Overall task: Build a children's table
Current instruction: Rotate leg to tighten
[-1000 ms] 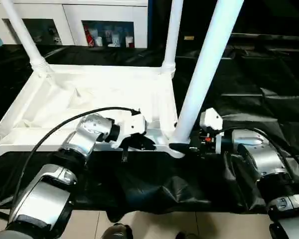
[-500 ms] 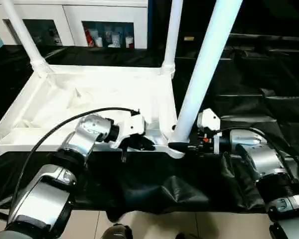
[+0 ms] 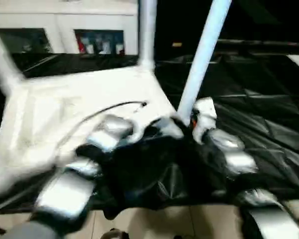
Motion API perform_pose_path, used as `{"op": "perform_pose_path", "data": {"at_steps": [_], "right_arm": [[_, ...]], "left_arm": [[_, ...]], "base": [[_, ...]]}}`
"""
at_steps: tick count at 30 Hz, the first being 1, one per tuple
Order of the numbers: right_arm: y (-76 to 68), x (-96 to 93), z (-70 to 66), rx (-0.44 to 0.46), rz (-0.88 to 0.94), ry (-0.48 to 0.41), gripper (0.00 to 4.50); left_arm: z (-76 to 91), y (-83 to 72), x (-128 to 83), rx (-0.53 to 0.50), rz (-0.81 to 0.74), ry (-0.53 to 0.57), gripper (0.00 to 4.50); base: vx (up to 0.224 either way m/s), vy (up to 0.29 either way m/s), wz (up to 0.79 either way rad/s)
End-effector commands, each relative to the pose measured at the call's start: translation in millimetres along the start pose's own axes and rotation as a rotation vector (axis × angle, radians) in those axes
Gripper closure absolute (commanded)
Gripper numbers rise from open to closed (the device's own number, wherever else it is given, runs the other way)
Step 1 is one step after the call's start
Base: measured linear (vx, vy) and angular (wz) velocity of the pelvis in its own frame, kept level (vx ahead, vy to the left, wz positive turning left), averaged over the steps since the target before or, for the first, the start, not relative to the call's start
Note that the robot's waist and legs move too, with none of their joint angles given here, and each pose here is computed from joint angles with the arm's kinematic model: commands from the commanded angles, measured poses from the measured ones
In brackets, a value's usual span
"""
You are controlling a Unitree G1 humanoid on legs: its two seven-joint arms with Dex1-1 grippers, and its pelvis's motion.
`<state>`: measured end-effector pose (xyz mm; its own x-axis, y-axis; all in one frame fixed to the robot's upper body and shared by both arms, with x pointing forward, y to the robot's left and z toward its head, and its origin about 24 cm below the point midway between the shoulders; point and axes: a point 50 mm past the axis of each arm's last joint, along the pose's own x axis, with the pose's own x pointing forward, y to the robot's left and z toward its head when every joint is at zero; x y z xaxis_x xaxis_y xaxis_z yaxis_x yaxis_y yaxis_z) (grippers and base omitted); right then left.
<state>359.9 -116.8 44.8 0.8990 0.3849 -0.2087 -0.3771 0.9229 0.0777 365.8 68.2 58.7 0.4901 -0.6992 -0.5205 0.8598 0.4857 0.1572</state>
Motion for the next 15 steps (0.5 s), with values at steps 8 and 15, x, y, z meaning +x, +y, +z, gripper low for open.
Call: {"op": "perform_pose_path", "data": {"at_steps": [8,15], "right_arm": [[30.7,10.6,-25.5,0.073,0.048,0.138,1.86],[17.6,11.3,-8.5,0.004,0.107,0.089,1.06]], "left_arm": [[12.7,4.5,2.1,0.059,0.074,-0.015,4.5],[6.3,5.4,-5.9,0.127,-0.009,-0.029,4.5]], "base": [[0.0,0.0,0.0],[0.0,0.0,0.0]]}}
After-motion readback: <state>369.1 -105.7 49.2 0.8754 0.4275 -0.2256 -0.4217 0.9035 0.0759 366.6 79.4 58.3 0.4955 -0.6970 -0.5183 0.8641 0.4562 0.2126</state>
